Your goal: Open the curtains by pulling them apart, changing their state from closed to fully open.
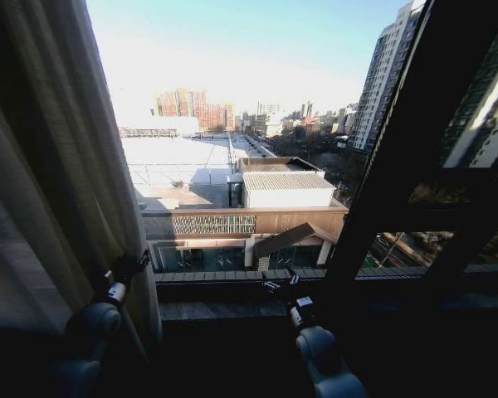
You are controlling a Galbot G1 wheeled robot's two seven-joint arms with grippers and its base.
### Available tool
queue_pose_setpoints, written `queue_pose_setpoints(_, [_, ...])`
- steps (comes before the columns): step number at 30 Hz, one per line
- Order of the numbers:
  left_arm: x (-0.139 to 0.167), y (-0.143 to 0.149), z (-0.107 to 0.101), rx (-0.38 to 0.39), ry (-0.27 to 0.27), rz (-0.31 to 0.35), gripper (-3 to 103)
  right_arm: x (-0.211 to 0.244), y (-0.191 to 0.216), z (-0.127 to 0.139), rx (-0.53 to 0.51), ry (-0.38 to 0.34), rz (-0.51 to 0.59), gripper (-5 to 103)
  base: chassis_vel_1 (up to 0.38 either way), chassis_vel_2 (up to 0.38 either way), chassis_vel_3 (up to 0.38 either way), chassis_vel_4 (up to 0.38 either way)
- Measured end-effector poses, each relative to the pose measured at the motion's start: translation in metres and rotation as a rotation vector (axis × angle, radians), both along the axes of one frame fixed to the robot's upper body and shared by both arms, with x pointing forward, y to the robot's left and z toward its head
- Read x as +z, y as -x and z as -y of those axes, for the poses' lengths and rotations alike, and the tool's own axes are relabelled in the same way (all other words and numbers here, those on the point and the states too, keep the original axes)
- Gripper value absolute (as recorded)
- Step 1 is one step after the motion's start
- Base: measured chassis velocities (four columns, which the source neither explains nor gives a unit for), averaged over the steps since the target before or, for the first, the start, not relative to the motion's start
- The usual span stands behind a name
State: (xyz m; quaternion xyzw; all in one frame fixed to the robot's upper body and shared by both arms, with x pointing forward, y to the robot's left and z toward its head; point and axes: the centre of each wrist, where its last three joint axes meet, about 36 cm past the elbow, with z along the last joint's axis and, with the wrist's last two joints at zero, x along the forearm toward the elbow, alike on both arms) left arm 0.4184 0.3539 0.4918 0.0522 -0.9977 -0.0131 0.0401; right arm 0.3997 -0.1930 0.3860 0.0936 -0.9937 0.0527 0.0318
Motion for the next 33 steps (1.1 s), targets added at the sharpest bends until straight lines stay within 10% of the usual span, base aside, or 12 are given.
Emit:
queue_pose_setpoints(14, [0.000, -0.006, -0.006, 0.068, 0.008, -0.014, 1, 0.000, -0.003, -0.005, 0.004, 0.005, 0.000, 100, 0.000, 0.000, 0.000, 0.000])
queue_pose_setpoints(22, [-0.005, -0.007, -0.008, 0.114, 0.016, -0.018, 0, -0.003, -0.004, -0.003, 0.004, 0.013, -0.007, 100, 0.000, 0.000, 0.000, 0.000])
queue_pose_setpoints(29, [-0.002, -0.021, -0.022, 0.427, 0.025, 0.017, 0, -0.005, -0.005, -0.004, 0.013, 0.018, -0.012, 100, 0.000, 0.000, 0.000, 0.000])
queue_pose_setpoints(33, [0.006, -0.032, -0.078, 0.729, 0.020, 0.057, 0, -0.007, -0.005, -0.002, 0.014, 0.024, -0.016, 100, 0.000, 0.000, 0.000, 0.000])
